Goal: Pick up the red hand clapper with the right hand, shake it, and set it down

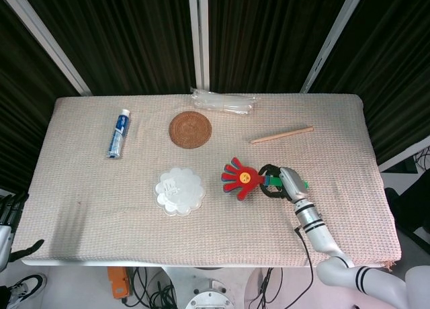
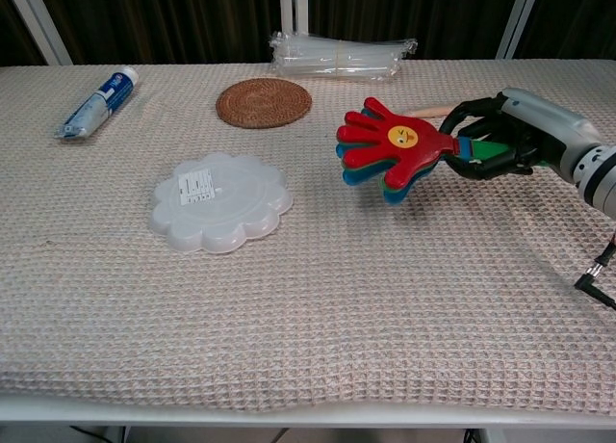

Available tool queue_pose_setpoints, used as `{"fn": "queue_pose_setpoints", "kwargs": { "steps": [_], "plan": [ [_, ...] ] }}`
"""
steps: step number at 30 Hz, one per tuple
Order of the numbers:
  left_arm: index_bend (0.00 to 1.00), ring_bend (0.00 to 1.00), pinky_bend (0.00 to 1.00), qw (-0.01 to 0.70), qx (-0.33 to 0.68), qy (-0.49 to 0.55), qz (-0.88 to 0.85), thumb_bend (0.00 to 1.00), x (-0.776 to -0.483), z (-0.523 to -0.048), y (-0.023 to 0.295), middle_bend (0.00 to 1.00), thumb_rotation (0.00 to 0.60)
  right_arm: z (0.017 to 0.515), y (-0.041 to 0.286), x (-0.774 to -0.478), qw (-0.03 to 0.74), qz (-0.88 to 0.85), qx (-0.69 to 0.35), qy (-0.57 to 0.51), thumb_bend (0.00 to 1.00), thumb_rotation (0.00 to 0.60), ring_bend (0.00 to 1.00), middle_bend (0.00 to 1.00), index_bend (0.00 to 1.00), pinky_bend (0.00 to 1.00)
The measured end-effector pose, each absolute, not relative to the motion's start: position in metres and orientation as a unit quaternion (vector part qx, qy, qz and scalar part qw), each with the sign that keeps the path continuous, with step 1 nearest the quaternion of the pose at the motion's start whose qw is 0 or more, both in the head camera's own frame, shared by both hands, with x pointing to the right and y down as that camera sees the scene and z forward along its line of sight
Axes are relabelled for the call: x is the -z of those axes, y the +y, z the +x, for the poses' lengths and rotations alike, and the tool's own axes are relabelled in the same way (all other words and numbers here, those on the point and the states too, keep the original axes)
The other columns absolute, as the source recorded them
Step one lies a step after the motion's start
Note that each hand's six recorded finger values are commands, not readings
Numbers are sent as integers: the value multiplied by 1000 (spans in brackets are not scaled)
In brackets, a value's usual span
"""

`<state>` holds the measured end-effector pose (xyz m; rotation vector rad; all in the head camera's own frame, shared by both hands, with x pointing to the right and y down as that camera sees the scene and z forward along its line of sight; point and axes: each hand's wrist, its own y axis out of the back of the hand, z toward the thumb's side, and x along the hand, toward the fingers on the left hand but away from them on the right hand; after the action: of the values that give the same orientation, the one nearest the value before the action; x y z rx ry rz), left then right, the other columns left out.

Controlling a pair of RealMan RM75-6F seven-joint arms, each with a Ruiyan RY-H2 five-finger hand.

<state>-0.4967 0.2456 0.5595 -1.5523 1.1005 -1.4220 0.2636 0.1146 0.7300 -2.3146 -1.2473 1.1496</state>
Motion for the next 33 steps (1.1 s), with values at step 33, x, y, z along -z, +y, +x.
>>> {"fn": "queue_pose_setpoints", "kwargs": {
  "steps": [33],
  "plan": [
    [44, 0, 31, 384, 556, 424, -603, 102, -554, -493, 240, 20, 600, 419, 211, -580, 451, -601, -507, -422, 0, 600, 0, 0, 0, 0]
  ]
}}
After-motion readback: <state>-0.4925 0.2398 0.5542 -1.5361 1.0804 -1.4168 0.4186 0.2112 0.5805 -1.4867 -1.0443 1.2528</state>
